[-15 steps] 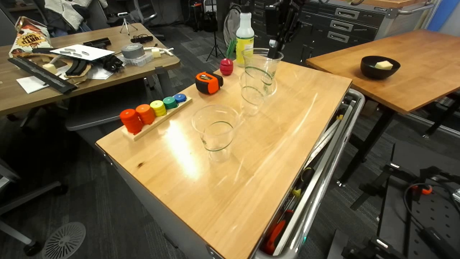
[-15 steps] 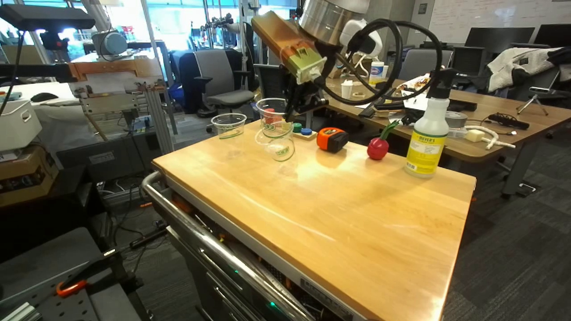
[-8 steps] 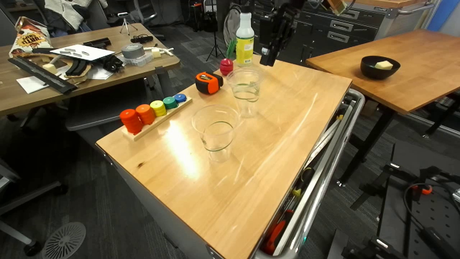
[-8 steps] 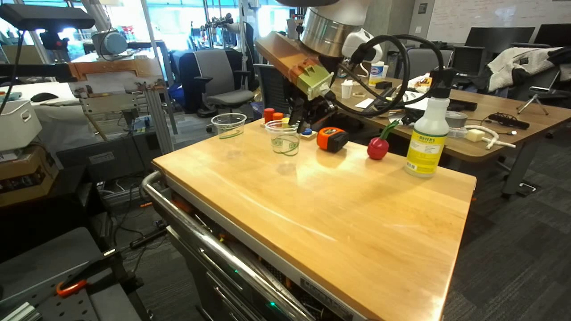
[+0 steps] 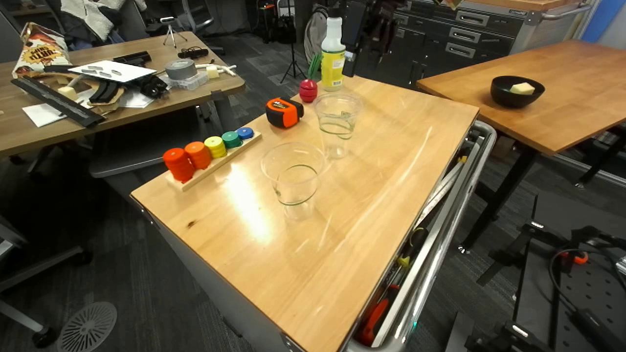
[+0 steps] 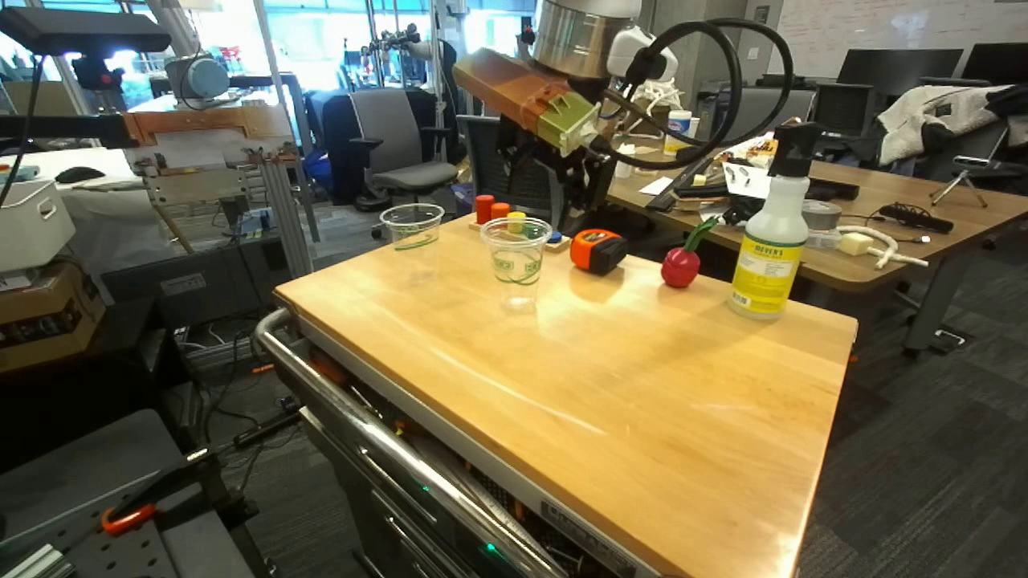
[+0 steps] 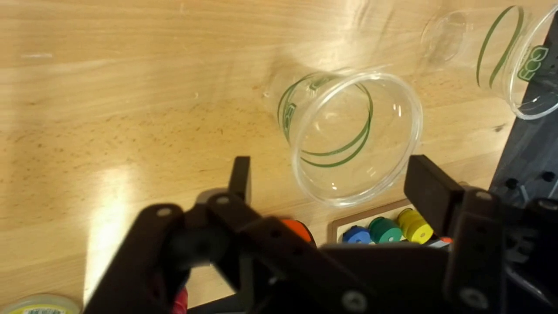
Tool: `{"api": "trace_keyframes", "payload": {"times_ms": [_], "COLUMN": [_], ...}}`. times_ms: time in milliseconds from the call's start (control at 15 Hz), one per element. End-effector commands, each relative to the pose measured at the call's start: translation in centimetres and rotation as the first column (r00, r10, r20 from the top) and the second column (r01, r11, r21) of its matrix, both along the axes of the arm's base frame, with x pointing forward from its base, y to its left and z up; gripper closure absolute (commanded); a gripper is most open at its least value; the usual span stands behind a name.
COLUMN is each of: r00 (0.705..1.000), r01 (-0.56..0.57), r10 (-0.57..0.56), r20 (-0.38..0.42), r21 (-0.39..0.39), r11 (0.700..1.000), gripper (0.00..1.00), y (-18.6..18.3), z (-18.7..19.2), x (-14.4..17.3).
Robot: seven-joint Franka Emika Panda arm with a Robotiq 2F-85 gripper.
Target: Stack the three cups and move them to the left
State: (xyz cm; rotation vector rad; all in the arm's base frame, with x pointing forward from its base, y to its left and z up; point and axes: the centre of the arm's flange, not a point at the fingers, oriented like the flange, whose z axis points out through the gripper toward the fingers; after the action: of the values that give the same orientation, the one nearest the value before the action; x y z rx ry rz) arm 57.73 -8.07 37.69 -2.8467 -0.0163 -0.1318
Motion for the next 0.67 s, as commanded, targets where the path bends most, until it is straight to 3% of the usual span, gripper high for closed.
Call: {"api": "trace_keyframes", "payload": {"times_ms": [0,333,600], "r00": [1.0,0.999,1.0], "r01": [-0.024,-0.042,-0.023], "r10": [0.025,0.04,0.021], "r20": [0.008,-0.023,-0.023], "r21": [-0.065,-0.116,-0.113], "r11": [0.998,0.992,0.993], "gripper": [0.0,0.01,0.0], "y": [0.7,1.3,2.1], "z": [0.0,-2.5,-3.9], "x": [-0.8,-0.8,0.2]}}
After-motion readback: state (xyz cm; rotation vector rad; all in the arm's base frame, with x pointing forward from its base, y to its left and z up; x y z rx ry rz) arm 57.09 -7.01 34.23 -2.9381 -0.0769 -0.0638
